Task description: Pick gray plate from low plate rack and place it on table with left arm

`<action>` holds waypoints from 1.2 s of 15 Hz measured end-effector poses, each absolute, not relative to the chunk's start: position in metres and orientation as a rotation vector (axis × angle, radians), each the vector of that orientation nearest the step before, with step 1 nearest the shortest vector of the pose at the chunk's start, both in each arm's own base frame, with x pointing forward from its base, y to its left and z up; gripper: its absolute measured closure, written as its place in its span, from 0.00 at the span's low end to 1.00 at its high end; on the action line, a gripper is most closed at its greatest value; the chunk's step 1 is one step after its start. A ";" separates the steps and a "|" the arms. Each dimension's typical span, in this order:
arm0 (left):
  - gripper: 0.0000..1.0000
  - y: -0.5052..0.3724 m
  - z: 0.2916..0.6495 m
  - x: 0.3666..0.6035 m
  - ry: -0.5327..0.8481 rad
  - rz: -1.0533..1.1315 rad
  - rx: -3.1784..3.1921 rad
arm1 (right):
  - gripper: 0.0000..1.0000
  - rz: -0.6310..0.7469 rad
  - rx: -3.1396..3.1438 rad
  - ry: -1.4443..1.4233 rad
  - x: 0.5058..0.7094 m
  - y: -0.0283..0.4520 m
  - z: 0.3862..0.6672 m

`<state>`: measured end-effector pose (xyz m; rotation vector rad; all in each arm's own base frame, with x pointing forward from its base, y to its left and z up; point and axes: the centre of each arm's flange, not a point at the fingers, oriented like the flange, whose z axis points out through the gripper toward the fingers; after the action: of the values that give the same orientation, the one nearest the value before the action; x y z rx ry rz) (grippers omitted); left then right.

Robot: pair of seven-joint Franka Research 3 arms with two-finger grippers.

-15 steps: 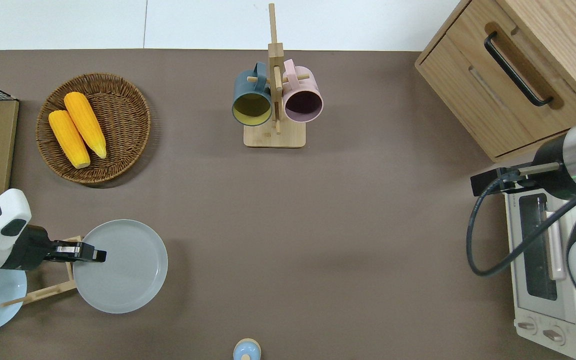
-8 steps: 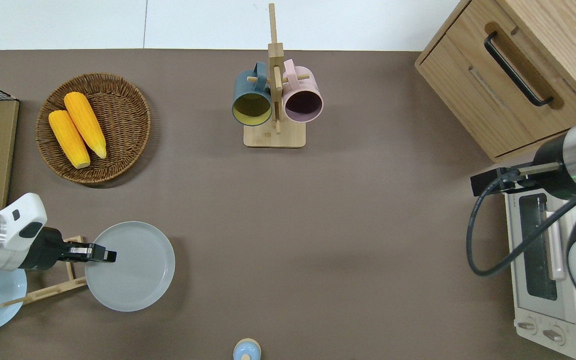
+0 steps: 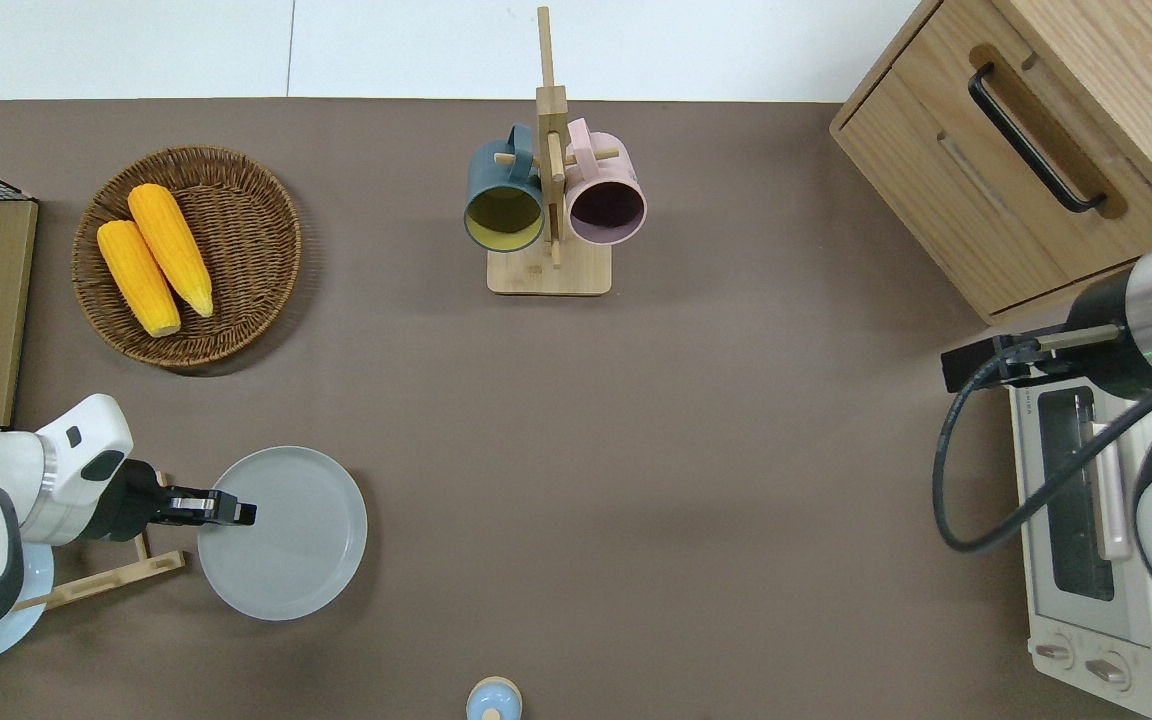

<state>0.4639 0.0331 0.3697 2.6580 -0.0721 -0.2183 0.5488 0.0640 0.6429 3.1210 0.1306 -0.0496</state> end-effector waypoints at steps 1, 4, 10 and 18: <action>0.92 0.031 0.366 0.464 -0.073 -0.214 2.662 | 0.01 -0.050 3.121 0.131 0.549 0.064 0.643; 0.92 0.026 0.357 0.464 -0.074 -0.211 2.667 | 0.01 -0.050 3.121 0.131 0.549 0.064 0.643; 0.92 0.029 0.345 0.466 -0.118 -0.201 2.660 | 0.01 -0.050 3.121 0.131 0.549 0.064 0.643; 0.63 0.032 0.337 0.467 -0.131 -0.192 2.658 | 0.01 -0.050 3.121 0.131 0.549 0.064 0.643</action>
<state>0.4671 0.0318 0.3370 2.6575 -0.1306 -0.1924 0.5488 0.0640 0.6429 3.1210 0.1306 -0.0496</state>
